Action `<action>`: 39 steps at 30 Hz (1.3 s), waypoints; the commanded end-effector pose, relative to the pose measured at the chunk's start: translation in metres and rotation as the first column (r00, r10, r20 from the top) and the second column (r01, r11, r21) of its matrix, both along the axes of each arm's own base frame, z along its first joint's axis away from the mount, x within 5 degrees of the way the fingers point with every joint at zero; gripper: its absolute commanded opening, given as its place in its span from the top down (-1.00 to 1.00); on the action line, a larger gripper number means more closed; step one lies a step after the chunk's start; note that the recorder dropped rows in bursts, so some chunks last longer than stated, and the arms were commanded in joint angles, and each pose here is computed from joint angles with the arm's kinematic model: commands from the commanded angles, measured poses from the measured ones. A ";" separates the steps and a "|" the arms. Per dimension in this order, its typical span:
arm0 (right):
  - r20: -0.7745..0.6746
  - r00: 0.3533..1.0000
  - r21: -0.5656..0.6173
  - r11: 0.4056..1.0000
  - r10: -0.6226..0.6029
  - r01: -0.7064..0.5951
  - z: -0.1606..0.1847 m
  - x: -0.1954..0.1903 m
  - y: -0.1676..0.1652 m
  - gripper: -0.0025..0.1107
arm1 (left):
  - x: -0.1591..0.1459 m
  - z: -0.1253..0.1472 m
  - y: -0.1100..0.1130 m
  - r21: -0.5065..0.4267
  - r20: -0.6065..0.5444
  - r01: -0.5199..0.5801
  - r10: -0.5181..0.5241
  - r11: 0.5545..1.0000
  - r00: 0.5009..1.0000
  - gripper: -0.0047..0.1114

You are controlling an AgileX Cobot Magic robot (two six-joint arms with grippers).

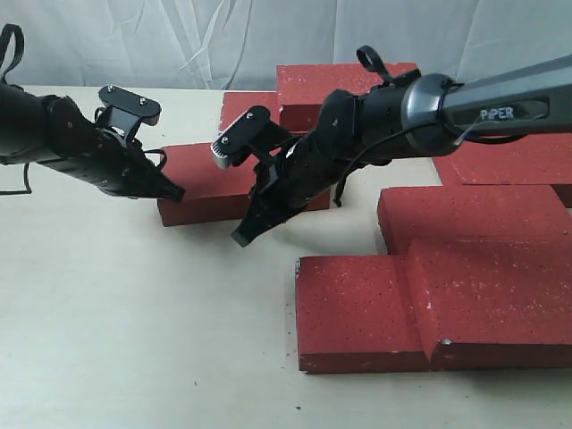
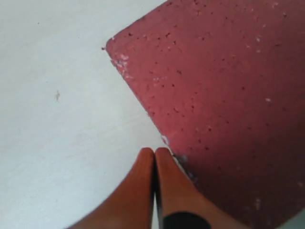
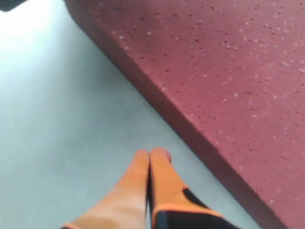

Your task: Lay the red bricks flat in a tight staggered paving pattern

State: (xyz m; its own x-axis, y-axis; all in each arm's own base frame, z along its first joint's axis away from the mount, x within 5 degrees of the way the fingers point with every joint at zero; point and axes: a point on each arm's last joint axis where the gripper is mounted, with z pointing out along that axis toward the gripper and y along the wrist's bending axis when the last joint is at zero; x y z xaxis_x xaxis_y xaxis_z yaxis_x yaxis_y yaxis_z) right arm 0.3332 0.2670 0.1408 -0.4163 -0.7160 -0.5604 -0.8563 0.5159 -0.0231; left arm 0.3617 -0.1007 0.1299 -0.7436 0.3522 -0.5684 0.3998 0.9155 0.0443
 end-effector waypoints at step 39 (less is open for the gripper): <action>-0.083 0.997 -0.137 0.991 0.002 -0.013 0.036 0.000 -0.044 0.97 | -0.017 -0.007 -0.051 -0.187 -0.212 0.265 -0.302 0.946 0.929 0.92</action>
